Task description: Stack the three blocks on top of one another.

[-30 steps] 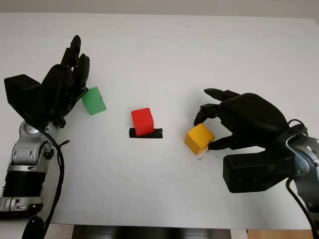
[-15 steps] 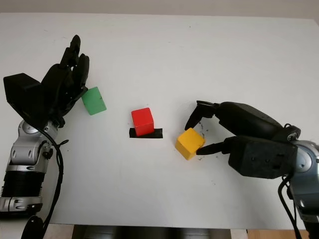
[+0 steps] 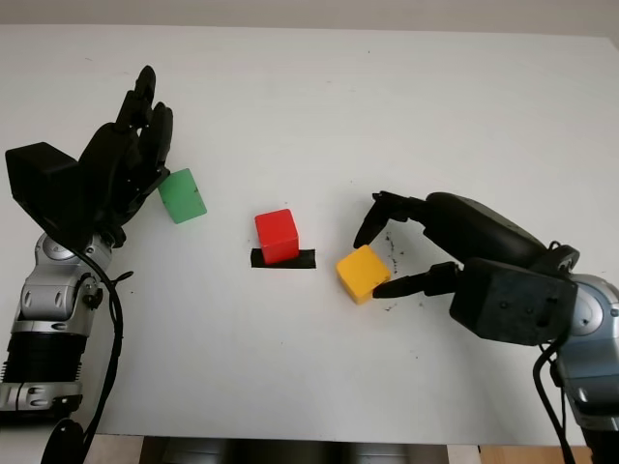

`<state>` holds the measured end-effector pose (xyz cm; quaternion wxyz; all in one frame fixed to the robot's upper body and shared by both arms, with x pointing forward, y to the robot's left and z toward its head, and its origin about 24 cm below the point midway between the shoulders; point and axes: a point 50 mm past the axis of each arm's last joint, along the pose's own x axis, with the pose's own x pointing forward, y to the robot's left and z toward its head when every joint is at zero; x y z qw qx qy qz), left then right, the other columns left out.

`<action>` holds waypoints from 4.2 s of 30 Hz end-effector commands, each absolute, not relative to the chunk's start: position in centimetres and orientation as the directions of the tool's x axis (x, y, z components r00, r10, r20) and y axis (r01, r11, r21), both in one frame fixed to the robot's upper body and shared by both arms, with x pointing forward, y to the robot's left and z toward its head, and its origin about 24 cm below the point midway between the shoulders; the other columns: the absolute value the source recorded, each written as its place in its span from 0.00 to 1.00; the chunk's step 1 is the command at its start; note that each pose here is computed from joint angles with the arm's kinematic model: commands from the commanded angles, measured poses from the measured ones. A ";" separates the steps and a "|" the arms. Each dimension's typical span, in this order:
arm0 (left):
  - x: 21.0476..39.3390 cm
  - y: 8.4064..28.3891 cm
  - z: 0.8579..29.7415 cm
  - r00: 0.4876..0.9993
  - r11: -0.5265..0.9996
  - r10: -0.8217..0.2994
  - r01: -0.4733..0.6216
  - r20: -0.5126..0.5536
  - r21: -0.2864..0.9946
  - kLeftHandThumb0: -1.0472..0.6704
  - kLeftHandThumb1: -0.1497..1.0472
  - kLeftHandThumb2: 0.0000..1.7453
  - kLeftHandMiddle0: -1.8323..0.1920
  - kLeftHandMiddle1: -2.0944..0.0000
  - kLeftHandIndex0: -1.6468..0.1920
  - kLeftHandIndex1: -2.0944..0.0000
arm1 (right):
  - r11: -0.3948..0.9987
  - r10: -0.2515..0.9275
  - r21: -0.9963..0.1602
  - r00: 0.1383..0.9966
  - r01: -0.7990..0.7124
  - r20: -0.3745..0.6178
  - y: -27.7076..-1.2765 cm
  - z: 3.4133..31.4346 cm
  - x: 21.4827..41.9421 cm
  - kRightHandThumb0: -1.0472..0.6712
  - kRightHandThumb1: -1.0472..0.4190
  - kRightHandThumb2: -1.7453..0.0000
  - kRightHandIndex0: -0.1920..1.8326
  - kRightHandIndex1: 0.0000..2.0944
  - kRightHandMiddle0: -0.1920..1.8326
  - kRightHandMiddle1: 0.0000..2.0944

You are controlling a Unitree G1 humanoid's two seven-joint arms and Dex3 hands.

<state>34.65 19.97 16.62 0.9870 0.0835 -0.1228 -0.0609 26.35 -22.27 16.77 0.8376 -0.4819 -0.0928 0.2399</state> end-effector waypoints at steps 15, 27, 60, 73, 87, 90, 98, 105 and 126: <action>34.7 20.0 17.0 0.959 0.979 -0.140 0.096 0.247 0.182 0.17 1.00 0.33 1.00 0.99 1.00 1.00 | 0.493 0.554 -0.833 0.829 -0.250 0.079 -21.6 20.0 26.6 0.40 0.10 0.97 0.22 0.03 0.29 0.74; 34.9 19.9 17.0 0.957 0.980 -0.138 0.095 0.253 0.177 0.18 1.00 0.33 1.00 0.98 1.00 1.00 | 0.645 0.569 -0.709 0.798 -0.286 0.196 -19.4 22.2 28.3 0.37 0.10 0.97 0.22 0.03 0.31 0.74; 34.4 19.6 16.6 0.964 0.983 -0.112 0.071 0.243 0.171 0.17 1.00 0.34 1.00 0.98 0.99 0.98 | 0.771 0.564 -0.417 0.820 -0.481 0.097 -12.9 17.3 34.0 0.30 0.08 0.97 0.22 0.03 0.28 0.81; 34.3 19.7 16.6 0.965 0.984 -0.111 0.073 0.237 0.164 0.17 1.00 0.34 1.00 1.00 1.00 1.00 | 0.723 0.559 -0.512 0.828 -0.464 0.039 -13.4 16.2 34.0 0.30 0.09 0.97 0.23 0.03 0.29 0.80; 34.2 19.9 16.7 0.964 0.981 -0.114 0.072 0.238 0.181 0.17 1.00 0.34 1.00 0.98 0.99 0.98 | 0.703 0.527 -0.572 0.850 -0.423 0.019 -14.6 15.3 34.0 0.30 0.09 0.97 0.24 0.04 0.28 0.80; 34.3 19.9 16.8 0.965 0.980 -0.116 0.072 0.237 0.185 0.17 1.00 0.34 1.00 0.98 0.99 0.98 | 0.708 0.516 -0.572 0.857 -0.414 0.018 -14.9 15.3 33.9 0.31 0.08 0.97 0.23 0.03 0.27 0.80; 34.3 19.9 16.7 0.964 0.981 -0.118 0.077 0.239 0.176 0.17 1.00 0.34 1.00 0.98 1.00 0.98 | 0.708 0.510 -0.574 0.860 -0.413 0.010 -15.3 15.7 33.9 0.31 0.08 0.97 0.23 0.03 0.26 0.81; 34.3 19.9 16.8 0.965 0.981 -0.118 0.077 0.236 0.176 0.17 1.00 0.34 1.00 0.99 1.00 0.98 | 0.703 0.518 -0.571 0.855 -0.423 0.005 -15.3 15.7 33.9 0.31 0.08 0.97 0.23 0.03 0.26 0.81; 34.3 19.8 16.7 0.965 0.981 -0.116 0.074 0.234 0.180 0.16 1.00 0.34 1.00 0.99 1.00 0.98 | 0.488 0.689 -0.625 0.708 -0.609 -0.152 -14.4 16.7 32.9 0.05 0.09 0.96 0.00 0.00 0.00 0.00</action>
